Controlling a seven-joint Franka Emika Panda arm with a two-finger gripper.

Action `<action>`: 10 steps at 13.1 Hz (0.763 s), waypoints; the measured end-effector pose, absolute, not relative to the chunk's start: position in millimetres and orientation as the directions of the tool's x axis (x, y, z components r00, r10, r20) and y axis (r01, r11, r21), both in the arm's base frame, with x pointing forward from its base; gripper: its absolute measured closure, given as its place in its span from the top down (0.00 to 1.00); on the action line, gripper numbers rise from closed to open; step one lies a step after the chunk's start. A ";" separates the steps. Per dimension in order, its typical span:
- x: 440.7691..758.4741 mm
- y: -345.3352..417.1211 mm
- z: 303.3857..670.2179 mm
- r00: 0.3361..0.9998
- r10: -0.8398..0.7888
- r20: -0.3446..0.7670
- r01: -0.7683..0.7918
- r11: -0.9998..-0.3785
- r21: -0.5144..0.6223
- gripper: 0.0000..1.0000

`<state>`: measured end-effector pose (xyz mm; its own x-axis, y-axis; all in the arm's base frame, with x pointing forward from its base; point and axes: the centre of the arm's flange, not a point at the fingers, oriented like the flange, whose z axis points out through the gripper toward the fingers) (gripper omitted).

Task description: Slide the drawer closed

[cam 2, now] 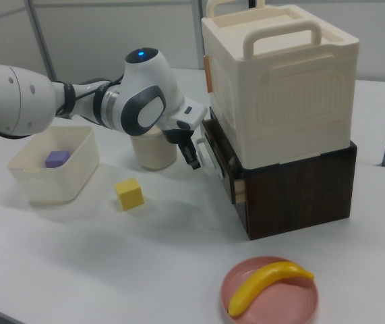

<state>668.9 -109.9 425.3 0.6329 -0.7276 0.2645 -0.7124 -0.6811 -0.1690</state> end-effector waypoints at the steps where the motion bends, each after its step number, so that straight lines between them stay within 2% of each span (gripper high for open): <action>1: 668.4 -116.0 427.0 0.629 -0.730 0.269 -0.715 -0.679 -0.169 0.01; 5: 663.4 -155.2 434.4 0.588 -0.747 0.308 -0.737 -0.653 -0.177 0.01; 10: 662.5 -157.2 434.0 0.586 -0.751 0.305 -0.739 -0.650 -0.179 0.01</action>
<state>662.5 -157.2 434.0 0.5861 -0.7505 0.3052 -0.7387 -0.6498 -0.1793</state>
